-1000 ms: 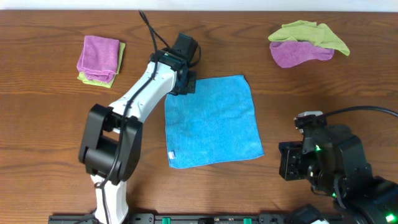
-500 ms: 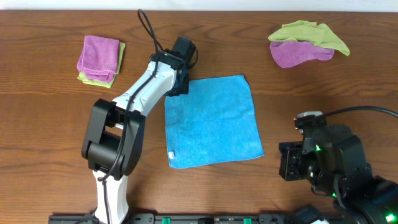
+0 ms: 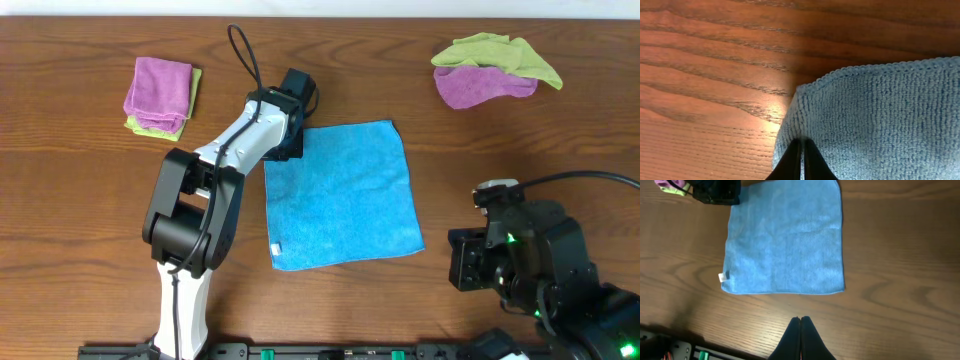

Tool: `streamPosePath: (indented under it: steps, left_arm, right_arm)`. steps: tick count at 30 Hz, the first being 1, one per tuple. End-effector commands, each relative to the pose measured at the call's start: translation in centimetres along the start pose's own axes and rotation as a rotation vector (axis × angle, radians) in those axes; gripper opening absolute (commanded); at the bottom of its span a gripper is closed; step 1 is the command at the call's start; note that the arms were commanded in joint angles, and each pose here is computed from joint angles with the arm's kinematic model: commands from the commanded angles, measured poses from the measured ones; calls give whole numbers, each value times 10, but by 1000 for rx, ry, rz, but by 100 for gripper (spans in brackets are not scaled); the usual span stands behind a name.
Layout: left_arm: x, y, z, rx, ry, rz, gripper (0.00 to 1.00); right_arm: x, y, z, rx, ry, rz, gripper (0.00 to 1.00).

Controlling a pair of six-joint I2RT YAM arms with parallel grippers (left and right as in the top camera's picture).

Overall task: Fold the cloth
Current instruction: 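Drag the cloth's top edge leftward with the left gripper to square it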

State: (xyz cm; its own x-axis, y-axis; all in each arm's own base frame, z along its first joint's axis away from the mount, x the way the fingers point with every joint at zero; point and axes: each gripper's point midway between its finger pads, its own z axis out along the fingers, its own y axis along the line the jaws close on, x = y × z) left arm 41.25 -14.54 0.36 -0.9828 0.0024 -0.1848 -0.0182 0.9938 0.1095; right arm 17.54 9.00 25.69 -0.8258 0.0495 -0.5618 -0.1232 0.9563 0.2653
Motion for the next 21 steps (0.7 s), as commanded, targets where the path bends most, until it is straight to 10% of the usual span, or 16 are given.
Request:
streamPosePath:
  steps: [1, 21]
  left_arm:
    - [12, -3, 13, 29, 49, -8, 6]
    - [67, -70, 11, 309, 222, 88, 6]
  right_arm:
    - [2, 1, 0, -8, 5, -22, 2]
    - [1, 2, 0, -9, 3, -22, 1]
